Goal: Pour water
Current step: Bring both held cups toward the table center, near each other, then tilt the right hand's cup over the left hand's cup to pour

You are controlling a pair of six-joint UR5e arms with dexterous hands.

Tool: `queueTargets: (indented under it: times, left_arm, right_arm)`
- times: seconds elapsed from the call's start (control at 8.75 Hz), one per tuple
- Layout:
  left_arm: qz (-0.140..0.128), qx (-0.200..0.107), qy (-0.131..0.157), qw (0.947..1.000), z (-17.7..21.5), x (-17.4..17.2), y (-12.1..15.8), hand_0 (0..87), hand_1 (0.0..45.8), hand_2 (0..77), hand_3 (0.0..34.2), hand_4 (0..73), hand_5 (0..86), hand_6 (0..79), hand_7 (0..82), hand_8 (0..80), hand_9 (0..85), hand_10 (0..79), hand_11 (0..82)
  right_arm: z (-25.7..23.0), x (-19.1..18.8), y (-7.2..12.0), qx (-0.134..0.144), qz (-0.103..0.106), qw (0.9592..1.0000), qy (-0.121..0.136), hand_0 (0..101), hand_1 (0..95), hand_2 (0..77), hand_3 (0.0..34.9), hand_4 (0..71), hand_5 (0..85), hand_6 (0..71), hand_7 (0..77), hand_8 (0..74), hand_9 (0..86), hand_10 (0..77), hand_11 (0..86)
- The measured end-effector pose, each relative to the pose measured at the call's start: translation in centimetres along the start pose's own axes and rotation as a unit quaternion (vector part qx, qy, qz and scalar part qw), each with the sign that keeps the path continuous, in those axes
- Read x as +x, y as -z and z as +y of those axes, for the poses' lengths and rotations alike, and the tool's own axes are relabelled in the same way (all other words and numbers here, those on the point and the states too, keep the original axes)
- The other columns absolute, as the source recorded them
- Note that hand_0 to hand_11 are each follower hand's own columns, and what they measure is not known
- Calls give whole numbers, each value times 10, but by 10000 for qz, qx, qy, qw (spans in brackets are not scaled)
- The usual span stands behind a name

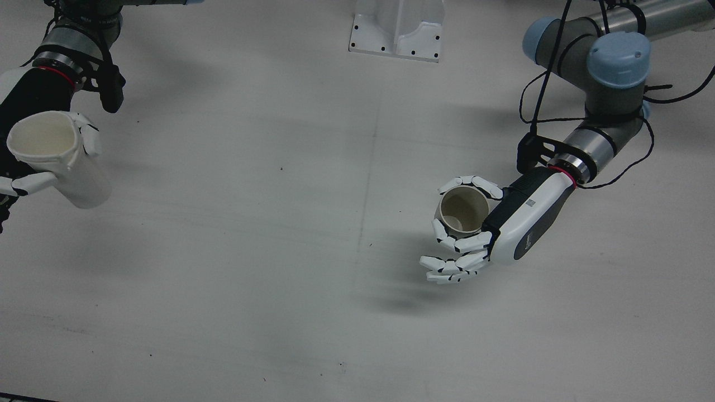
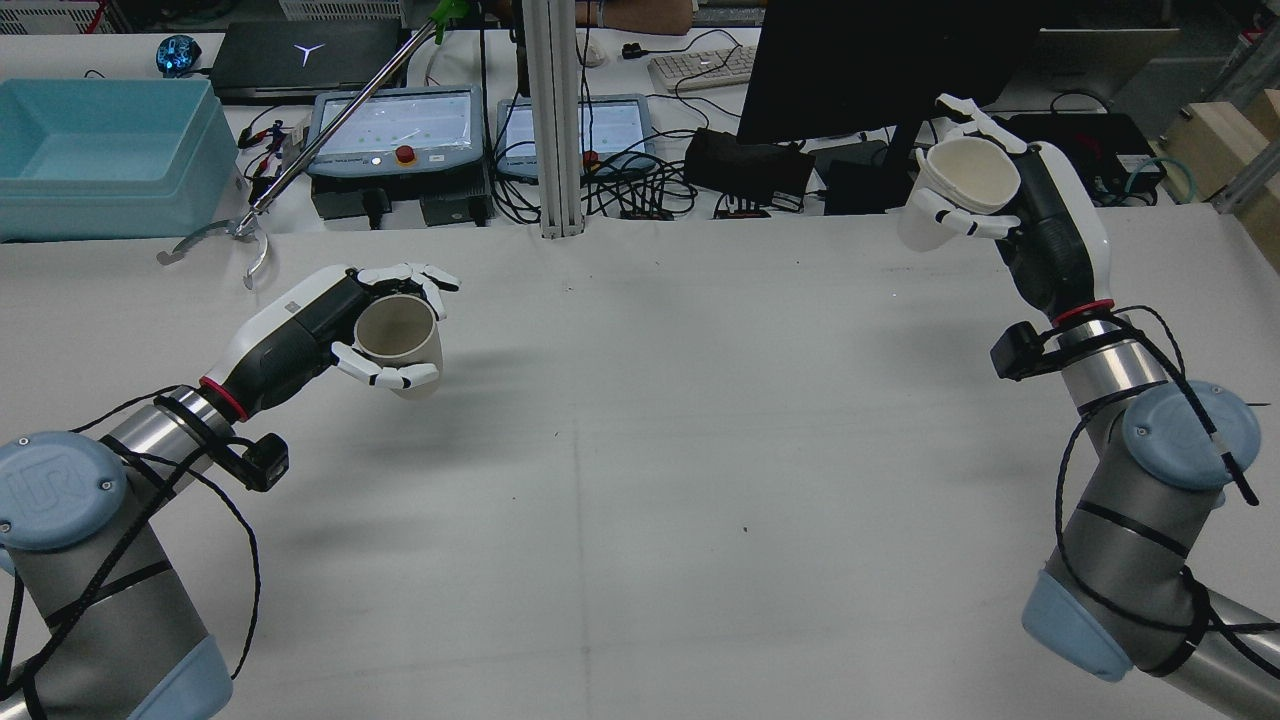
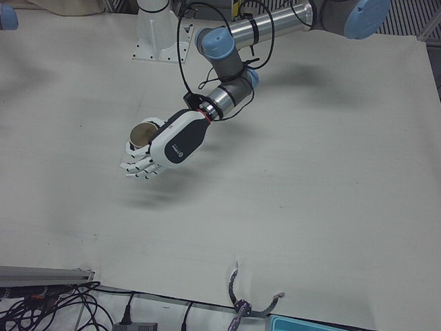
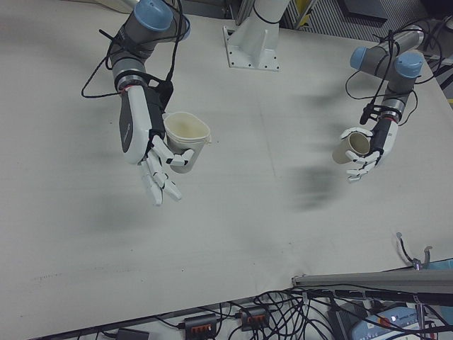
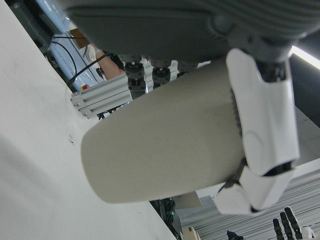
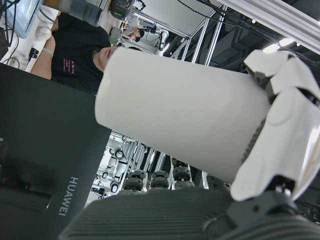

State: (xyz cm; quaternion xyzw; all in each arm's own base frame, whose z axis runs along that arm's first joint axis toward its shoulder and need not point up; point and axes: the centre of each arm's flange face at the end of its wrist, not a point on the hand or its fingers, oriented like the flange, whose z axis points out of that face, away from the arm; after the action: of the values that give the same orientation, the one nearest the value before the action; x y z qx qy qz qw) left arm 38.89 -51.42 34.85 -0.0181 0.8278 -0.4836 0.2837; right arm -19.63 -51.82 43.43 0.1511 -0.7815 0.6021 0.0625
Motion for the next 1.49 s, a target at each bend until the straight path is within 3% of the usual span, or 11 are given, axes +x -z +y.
queueTargets:
  times: [0.46, 0.91, 1.14, 1.26, 1.49]
  left_arm:
    - [-64, -243, 56, 9997, 50, -18, -30, 543, 180, 355, 0, 387, 458, 180, 300, 136, 207, 109, 180]
    - [-202, -587, 177, 9979, 104, -46, -41, 550, 175, 360, 0, 382, 458, 180, 289, 131, 207, 104, 180]
    - [-274, -815, 189, 9961, 141, -63, -45, 548, 175, 360, 0, 387, 458, 180, 295, 131, 207, 109, 180]
    - [-284, -883, 176, 9955, 152, -67, -47, 548, 175, 360, 0, 387, 458, 180, 295, 131, 207, 109, 180]
    - [-284, -918, 154, 9953, 158, -69, -48, 558, 175, 360, 0, 387, 458, 180, 295, 131, 207, 109, 180]
  right_arm:
    - [62, -2, -15, -305, -166, 9993, 120, 483, 142, 365, 0, 284, 600, 114, 180, 38, 71, 38, 71]
    - [142, 42, -12, -592, -165, 9963, 602, 484, 147, 365, 0, 284, 600, 120, 196, 38, 82, 49, 82]
    - [178, 49, -6, -777, -202, 9911, 1062, 482, 147, 365, 0, 284, 600, 120, 185, 38, 82, 49, 82]
    - [205, 49, 2, -945, -233, 9865, 1314, 482, 147, 365, 0, 284, 595, 98, 185, 44, 71, 49, 82]
    - [256, 40, 30, -1325, -323, 9729, 1865, 476, 147, 365, 0, 245, 616, 120, 185, 11, 60, 49, 82]
